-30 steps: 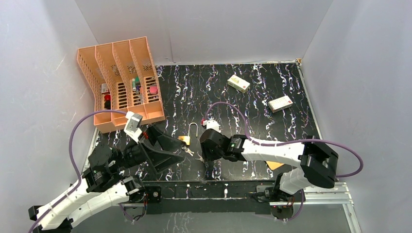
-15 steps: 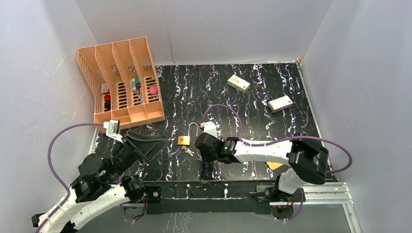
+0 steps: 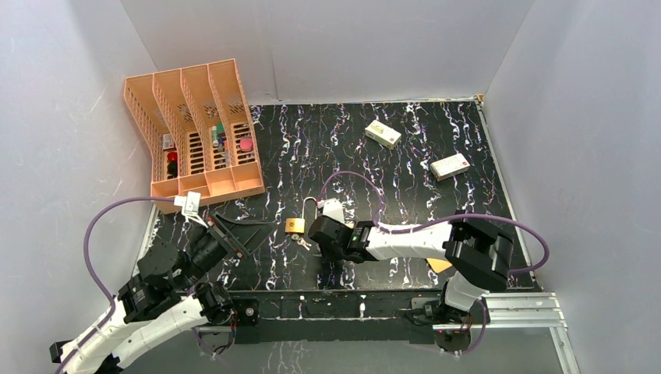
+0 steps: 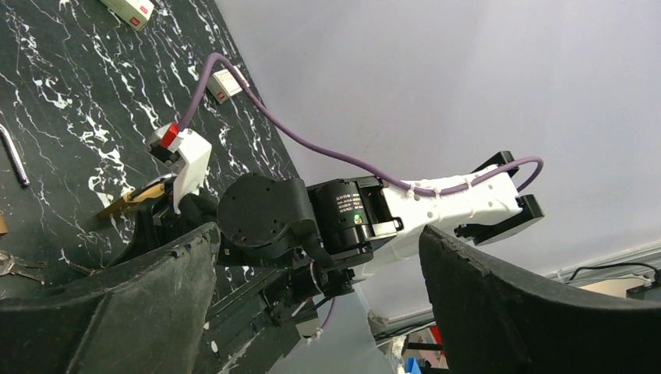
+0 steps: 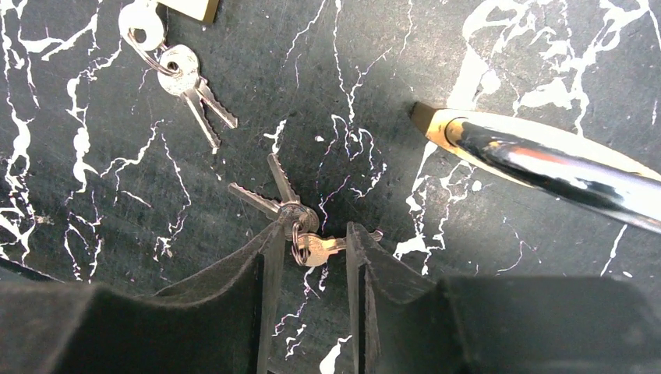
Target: Unlock with the key
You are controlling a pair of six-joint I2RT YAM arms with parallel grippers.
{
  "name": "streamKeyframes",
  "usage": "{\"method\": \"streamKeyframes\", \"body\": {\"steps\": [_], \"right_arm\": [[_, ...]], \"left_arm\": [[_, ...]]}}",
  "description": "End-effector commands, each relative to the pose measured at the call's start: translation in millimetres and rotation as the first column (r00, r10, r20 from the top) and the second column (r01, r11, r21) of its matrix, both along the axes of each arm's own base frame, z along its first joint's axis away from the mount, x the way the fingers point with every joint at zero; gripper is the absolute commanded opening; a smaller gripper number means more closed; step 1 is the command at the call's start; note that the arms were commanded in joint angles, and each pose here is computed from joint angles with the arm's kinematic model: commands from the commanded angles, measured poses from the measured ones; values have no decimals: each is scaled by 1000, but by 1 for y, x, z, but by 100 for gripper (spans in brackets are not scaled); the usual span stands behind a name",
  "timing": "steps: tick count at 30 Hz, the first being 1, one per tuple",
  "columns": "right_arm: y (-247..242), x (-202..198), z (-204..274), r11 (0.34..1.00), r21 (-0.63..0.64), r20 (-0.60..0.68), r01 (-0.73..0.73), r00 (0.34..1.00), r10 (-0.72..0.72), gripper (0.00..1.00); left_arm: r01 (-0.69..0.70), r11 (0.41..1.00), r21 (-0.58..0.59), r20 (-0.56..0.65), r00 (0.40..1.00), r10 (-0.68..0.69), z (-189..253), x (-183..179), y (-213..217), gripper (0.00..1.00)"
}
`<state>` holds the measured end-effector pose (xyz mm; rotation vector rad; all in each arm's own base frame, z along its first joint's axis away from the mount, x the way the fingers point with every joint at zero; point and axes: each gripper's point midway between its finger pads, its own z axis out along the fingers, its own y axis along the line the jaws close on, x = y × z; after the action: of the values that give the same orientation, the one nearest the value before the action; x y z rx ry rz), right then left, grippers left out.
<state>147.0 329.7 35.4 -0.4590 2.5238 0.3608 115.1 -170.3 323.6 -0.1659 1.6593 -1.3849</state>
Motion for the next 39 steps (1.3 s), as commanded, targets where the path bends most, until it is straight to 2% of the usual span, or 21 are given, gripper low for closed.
{"method": "streamKeyframes", "body": {"steps": [1, 16, 19, 25, 26, 30, 35, 39], "right_arm": [[18, 8, 14, 999, 49, 34, 0, 999, -1, 41], [10, -8, 2, 998, 18, -35, -56, 998, 57, 35], [8, -11, -2, 998, 14, -46, -61, 997, 61, 28], [2, -6, 12, 999, 23, -10, -44, 999, 44, 3], [1, -5, 19, 999, 28, 2, -44, 999, 44, 0], [-4, 1, 62, 996, 64, 74, -67, 995, 62, 0], [-14, -2, 152, 957, 152, 238, -247, 949, 207, 0], [-28, -16, 226, 897, 186, 344, -401, 881, 323, 0]], "left_arm": [[12, 1000, 12, 16, 1000, -12, 7, -1, -2, 94], [1, 1000, 13, 13, 1000, -1, 2, 0, 0, 94], [3, 1000, 17, 11, 1000, -3, 1, 0, -2, 94], [7, 999, 39, 10, 1000, -7, -3, 2, -5, 94], [7, 999, 44, 11, 1000, -7, -3, 2, -5, 94], [9, 997, 78, 17, 1000, -11, -6, 5, -9, 94], [1, 991, 132, 75, 997, -11, -3, 12, -17, 94], [23, 985, 172, 209, 976, -59, 10, 17, -35, 94]]}}
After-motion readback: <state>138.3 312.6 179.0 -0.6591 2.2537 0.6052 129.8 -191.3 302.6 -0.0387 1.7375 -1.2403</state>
